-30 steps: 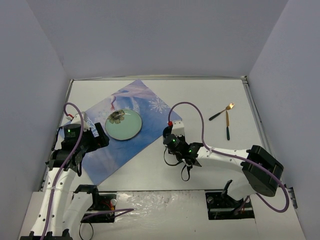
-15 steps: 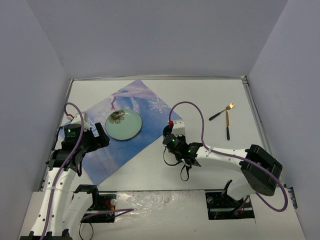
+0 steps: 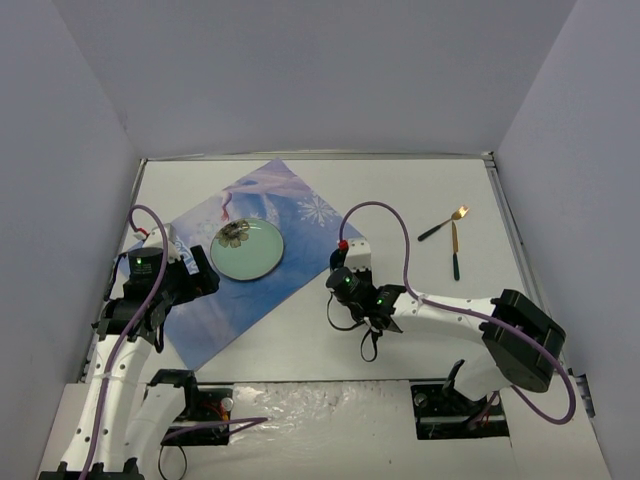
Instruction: Set the dinner table for one person
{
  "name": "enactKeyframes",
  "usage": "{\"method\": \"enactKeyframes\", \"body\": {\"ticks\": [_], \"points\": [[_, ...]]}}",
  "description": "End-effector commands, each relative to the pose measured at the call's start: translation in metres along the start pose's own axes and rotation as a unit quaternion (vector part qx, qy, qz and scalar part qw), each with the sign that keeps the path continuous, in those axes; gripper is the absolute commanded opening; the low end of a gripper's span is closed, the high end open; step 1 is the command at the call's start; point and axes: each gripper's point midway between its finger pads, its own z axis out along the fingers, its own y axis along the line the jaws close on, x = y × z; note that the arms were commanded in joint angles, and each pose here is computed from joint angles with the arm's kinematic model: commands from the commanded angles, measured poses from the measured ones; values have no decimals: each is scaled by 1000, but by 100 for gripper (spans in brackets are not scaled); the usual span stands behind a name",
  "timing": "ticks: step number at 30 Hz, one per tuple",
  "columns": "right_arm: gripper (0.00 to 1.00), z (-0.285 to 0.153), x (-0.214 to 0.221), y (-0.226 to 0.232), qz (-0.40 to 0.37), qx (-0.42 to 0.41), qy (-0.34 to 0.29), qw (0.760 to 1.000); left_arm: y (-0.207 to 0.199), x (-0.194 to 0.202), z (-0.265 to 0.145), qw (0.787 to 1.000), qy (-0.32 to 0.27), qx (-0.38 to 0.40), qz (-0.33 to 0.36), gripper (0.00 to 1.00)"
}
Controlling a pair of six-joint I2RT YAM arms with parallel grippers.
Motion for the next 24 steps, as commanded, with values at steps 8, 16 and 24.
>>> {"method": "enactKeyframes", "body": {"ticks": [8,16,24], "points": [[0,-38,-95,-13,-39,-35,-116,992,-6,-12,0,1000,-19,8,5,97],[0,-57,-179,-12,-124,-106,-183,969,-6,-11,-1,1000,-21,10,5,97],[0,-24,-247,22,-206,-201,-217,933,-5,-11,0,1000,-19,7,5,97]]}}
